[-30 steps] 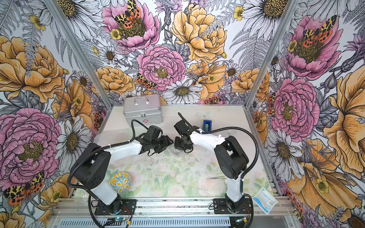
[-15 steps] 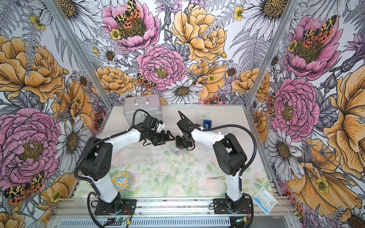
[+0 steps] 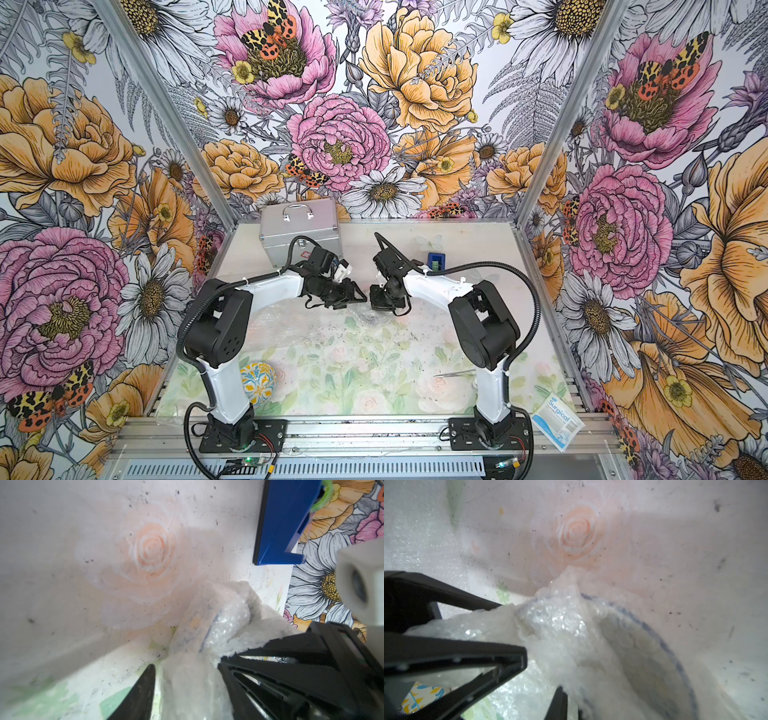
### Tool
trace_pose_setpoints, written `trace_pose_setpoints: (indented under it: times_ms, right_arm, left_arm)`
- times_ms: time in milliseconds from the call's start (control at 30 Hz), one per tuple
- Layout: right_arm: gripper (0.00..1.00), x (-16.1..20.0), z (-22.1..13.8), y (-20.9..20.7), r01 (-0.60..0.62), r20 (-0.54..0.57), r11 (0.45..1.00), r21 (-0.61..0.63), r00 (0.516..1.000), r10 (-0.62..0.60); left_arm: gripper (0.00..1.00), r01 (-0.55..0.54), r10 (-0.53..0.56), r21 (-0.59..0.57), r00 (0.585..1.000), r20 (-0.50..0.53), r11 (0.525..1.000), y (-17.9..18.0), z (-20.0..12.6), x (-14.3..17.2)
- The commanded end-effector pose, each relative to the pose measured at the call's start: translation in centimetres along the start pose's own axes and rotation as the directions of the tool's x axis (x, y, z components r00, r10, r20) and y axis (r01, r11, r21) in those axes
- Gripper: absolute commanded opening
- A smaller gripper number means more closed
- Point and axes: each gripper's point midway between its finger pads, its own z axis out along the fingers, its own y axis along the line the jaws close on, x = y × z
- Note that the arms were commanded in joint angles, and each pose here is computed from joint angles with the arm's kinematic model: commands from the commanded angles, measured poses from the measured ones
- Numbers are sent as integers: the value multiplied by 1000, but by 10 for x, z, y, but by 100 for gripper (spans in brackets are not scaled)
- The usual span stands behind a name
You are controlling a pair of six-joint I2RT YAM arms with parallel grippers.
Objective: Wrap bowls in bubble wrap
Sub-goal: Wrap the bowl in bubble wrap.
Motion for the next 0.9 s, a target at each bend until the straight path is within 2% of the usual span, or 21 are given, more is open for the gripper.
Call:
trace_pose_setpoints:
  times_ms: [0,67,133,267,367,433,467,600,700,800,867]
  right_arm:
    - [13,-6,-1,-1,7,18,1000,2,1000,-7]
    - [13,-6,-1,-2,7,18,1000,4,1000,-7]
    - [13,-5,0,-3,6,16,1000,6,1000,-6]
    - [13,-6,-2,-2,3,20,1000,3,1000,-3]
    - [14,-10,-9,0,5,40,1000,3,999,-5]
    - [25,-15,-23,3,5,81,1000,5,997,-5]
    - [31,-17,-30,6,6,103,1000,2,995,-6]
    - [43,-33,-86,2,-15,240,997,71,971,-2]
    - [40,-40,-130,-13,-74,335,995,70,941,47]
    - [40,-43,-176,-42,-148,463,983,107,882,82]
    - [47,-42,-202,-68,-192,561,959,207,827,44]
  left_arm:
    - [57,-24,22,62,1000,22,998,-15,-11,-2]
    - [54,-15,14,53,999,30,998,-11,-11,-3]
    - [44,10,-11,42,999,40,999,-4,-11,-7]
    - [34,29,-30,43,999,22,999,-1,-3,-5]
    - [21,26,-27,34,1000,15,999,-3,2,1]
    - [5,23,-24,46,999,31,999,-10,2,2]
    - [3,21,-23,50,999,43,999,-12,2,2]
    - [0,-11,7,57,996,84,998,-29,6,6]
    - [0,-9,4,43,994,110,999,-31,15,10]
    - [0,-27,15,68,986,166,997,-47,8,8]
    - [0,-42,29,62,980,197,997,-51,6,8]
